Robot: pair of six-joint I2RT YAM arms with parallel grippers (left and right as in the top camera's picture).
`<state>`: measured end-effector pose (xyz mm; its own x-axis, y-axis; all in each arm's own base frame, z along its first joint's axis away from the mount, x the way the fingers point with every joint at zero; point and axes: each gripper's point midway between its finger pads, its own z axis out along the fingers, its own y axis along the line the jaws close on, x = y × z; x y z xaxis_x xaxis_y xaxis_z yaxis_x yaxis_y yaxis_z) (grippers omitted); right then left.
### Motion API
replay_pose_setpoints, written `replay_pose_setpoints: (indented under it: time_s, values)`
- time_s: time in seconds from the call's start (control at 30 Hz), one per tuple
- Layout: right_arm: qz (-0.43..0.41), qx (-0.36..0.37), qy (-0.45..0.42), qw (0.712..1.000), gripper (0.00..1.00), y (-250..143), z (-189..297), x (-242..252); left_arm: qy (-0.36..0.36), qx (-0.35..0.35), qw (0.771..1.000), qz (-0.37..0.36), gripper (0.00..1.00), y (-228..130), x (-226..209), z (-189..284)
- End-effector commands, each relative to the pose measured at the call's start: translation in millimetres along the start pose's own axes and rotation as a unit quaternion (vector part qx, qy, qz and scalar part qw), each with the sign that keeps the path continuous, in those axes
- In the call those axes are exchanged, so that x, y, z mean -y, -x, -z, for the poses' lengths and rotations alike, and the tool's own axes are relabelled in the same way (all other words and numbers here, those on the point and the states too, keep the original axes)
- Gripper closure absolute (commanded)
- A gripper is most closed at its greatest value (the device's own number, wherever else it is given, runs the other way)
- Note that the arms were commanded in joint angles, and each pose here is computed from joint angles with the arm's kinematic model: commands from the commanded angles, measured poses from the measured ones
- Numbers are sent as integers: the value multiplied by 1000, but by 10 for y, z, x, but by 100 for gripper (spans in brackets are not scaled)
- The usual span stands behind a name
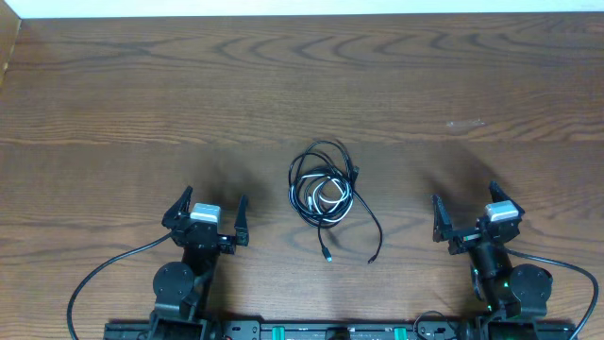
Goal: Untangle cables
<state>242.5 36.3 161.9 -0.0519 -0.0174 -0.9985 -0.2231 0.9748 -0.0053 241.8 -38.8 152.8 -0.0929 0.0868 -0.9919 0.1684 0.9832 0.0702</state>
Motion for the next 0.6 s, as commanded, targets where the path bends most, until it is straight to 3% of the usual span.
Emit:
replay_pose_setpoints:
  time_s: [0.0, 0.43, 0.57]
  values:
    - [8, -1, -1, 1000, 1, -9, 0, -3, -5, -24, 1000, -7, 2, -160, 23, -11]
    - [8, -1, 0, 1000, 1, -9, 0, -4, -32, -37, 997, 55, 2, -25, 111, 60]
    - [8, -1, 0, 1000, 1, -9, 0, -4, -32, -59, 996, 55, 3, 198, 95, 147]
